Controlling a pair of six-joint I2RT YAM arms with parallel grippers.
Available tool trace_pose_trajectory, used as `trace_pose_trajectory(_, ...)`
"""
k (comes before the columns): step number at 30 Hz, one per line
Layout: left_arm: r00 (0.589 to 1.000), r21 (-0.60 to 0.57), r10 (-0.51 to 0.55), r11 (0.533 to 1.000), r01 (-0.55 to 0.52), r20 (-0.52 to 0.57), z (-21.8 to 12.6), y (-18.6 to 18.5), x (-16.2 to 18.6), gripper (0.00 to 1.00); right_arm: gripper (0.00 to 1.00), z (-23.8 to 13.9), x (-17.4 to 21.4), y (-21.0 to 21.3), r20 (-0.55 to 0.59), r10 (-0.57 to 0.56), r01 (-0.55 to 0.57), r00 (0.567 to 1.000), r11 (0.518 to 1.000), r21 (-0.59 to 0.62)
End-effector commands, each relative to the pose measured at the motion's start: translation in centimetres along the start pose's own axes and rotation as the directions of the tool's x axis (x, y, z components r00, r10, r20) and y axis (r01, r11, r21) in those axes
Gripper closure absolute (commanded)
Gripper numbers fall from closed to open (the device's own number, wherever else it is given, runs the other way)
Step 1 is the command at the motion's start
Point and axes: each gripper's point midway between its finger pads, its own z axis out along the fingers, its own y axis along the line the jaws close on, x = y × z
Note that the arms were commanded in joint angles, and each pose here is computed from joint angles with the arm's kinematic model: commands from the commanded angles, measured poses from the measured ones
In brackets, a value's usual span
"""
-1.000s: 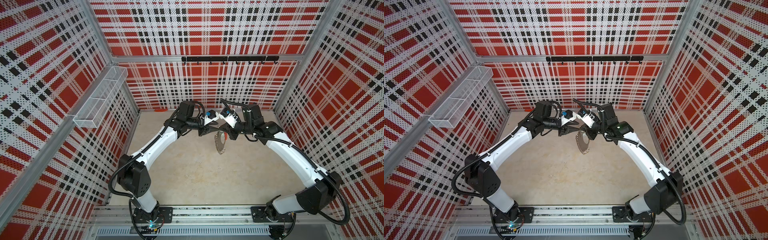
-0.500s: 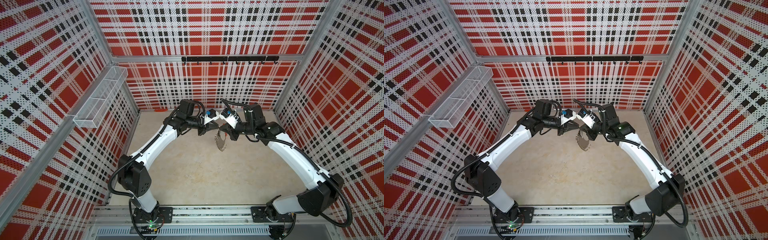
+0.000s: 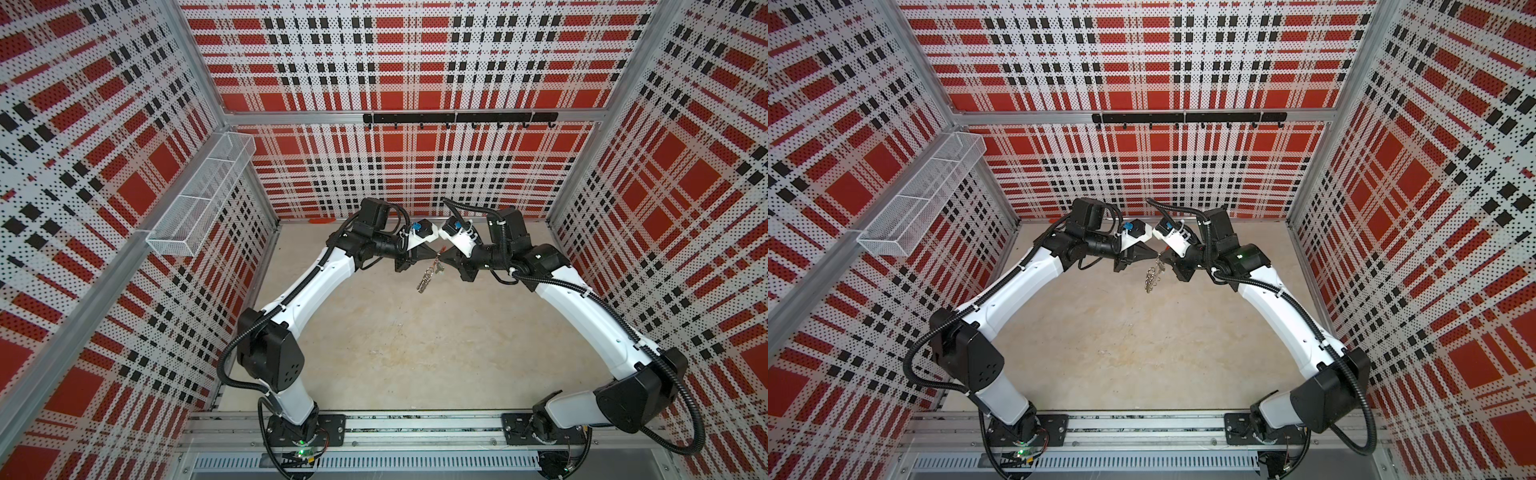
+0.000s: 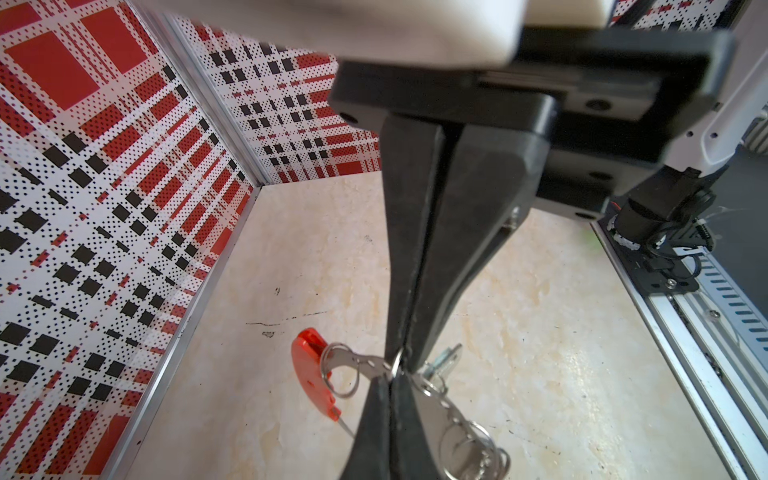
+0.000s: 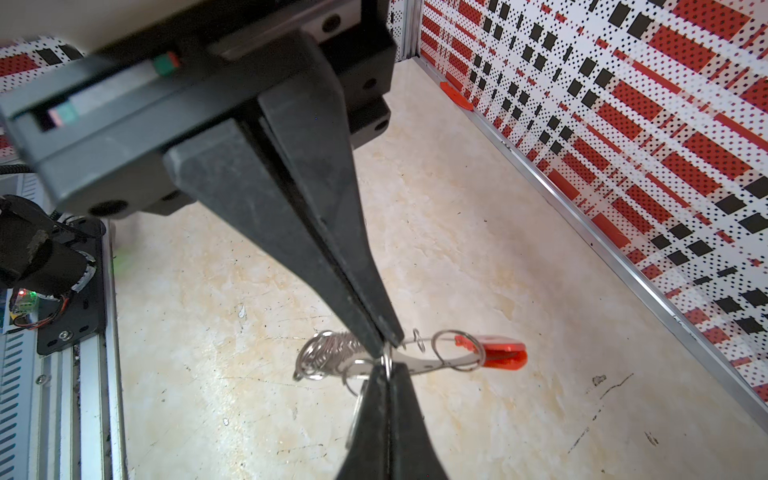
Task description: Put the keys on the keyring
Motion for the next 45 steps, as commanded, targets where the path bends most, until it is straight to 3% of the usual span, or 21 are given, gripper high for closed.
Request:
trace_pose_trajectory(1,0.999,0.046,0.005,0.999,-0.007,0.052,0.1,-0.6,-1.1,1.00,1.00,-1.3,-3.2,1.5,0.134,-0.050,0.054,0.990,0.998,-0.020)
trace_pose_trajectory(3,0.996,0.028,-0.046,0.999,0.044,0.080,0.1,-0.1,-1.4,1.00,0.91,-1.4,-3.4,1.3,0.161,-0.040,0.040,0.986,0.999,0.001)
trace_pose_trajectory(5,0.991,0.008,-0.087,0.996,0.087,0.105,0.2,0.4,-1.5,1.00,0.91,-1.7,-3.6,1.2,0.184,-0.035,0.034,0.982,0.999,0.010)
trace_pose_trajectory(7,0.985,0.001,-0.117,0.993,0.118,0.124,0.3,0.6,-1.7,1.00,0.74,-1.9,-3.6,1.0,0.193,-0.027,0.024,0.981,1.000,0.018)
trace_pose_trajectory(10,0.976,0.001,-0.164,0.986,0.165,0.143,0.4,1.0,-1.6,1.00,0.76,-2.2,-3.6,0.7,0.196,-0.012,0.006,0.980,1.000,0.030)
trace_pose_trajectory(15,0.964,-0.012,-0.196,0.979,0.202,0.182,0.0,1.6,-2.1,1.00,0.67,-4.1,-4.2,-1.4,0.265,0.048,-0.076,0.963,0.992,0.098)
trace_pose_trajectory(18,0.951,-0.033,-0.197,0.977,0.211,0.238,-0.6,1.9,-3.2,1.00,0.61,-6.3,-3.7,-4.2,0.368,0.194,-0.250,0.909,0.962,0.109)
trace_pose_trajectory(21,0.915,-0.067,-0.203,0.968,0.241,0.349,-1.9,2.4,-4.8,1.00,0.60,-7.3,-3.1,-5.1,0.455,0.337,-0.358,0.825,0.933,-0.042)
trace_pose_trajectory(25,0.861,-0.053,-0.215,0.962,0.268,0.461,-3.3,2.3,-6.7,1.00,0.59,-6.9,-2.9,-4.6,0.486,0.392,-0.364,0.781,0.918,-0.156)
trace_pose_trajectory(33,0.840,-0.034,-0.220,0.962,0.272,0.496,-3.4,2.0,-8.0,1.00,0.55,-6.1,-4.3,-3.7,0.490,0.454,-0.319,0.744,0.886,-0.336)
trace_pose_trajectory(45,0.800,0.007,-0.237,0.960,0.279,0.552,-3.9,1.9,-9.3,1.00,0.58,-4.1,-5.0,-1.8,0.464,0.401,-0.252,0.790,0.902,-0.351)
